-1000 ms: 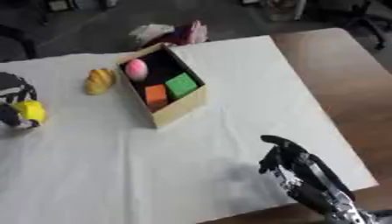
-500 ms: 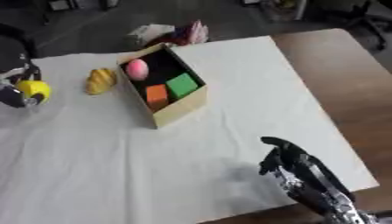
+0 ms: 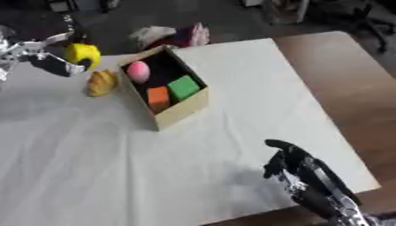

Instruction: Pick up objects on the table and place them in the box.

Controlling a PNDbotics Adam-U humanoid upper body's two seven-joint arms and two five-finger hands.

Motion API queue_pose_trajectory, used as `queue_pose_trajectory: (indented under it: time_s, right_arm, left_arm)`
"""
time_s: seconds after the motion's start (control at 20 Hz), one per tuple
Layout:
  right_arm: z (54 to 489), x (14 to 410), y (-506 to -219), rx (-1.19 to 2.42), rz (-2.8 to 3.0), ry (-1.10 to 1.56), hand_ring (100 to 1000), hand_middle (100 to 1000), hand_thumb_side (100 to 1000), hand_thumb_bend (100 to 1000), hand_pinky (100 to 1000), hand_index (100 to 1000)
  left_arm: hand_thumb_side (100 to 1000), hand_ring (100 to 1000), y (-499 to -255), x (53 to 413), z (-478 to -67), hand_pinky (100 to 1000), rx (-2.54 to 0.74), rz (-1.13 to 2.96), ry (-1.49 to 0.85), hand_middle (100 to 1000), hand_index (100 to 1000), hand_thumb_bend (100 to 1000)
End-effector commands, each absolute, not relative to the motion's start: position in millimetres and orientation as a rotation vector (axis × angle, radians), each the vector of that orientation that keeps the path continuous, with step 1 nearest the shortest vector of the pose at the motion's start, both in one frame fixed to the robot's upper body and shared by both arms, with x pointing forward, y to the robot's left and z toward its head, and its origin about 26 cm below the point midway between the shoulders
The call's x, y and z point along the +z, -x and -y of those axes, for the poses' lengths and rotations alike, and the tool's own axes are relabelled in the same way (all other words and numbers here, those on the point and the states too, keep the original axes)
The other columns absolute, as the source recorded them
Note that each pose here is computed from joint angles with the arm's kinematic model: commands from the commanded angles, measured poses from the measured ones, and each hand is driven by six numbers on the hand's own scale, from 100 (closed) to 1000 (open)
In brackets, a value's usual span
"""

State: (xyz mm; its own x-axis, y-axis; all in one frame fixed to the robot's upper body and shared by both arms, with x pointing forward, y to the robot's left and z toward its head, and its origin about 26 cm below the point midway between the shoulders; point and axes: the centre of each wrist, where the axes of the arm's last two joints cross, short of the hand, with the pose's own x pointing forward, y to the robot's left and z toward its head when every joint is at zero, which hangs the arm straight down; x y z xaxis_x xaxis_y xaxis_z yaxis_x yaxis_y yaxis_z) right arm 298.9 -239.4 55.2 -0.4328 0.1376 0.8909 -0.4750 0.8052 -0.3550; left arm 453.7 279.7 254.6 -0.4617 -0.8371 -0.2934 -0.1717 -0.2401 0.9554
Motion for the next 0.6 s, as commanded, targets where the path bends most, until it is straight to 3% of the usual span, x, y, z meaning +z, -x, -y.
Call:
queue_pose_trajectory:
  time_s: [0.05, 0.2, 0.4, 0.45, 0.6]
  right_arm:
    - [237.5, 61.2, -301.1, 0.723, 1.92, -0.263, 527, 489, 565, 100, 716, 879]
    - [234.9, 61.8, -301.6, 0.726, 1.921, -0.276, 526, 489, 567, 100, 716, 877]
    - [232.5, 63.2, -302.5, 0.728, 1.926, -0.288, 526, 489, 564, 100, 716, 876]
    - [232.5, 63.4, -302.6, 0.727, 1.927, -0.287, 525, 489, 565, 100, 716, 876]
    - [232.8, 63.6, -302.6, 0.726, 1.927, -0.285, 525, 489, 564, 100, 716, 876]
  left_arm:
    - [265, 494, -460.7, 252.8, -263.8, 607, -1.73, 1.592, -1.242, 469, 711, 147]
    - [265, 505, -467.0, 236.9, -250.8, 617, -1.725, 1.621, -1.229, 478, 719, 140]
    - [283, 562, -471.7, 219.9, -242.4, 652, -1.755, 1.6, -1.219, 536, 796, 166]
    - [306, 619, -472.0, 217.4, -242.6, 683, -1.766, 1.588, -1.221, 607, 847, 254]
    - [315, 653, -472.1, 215.9, -246.8, 699, -1.761, 1.575, -1.231, 672, 876, 307]
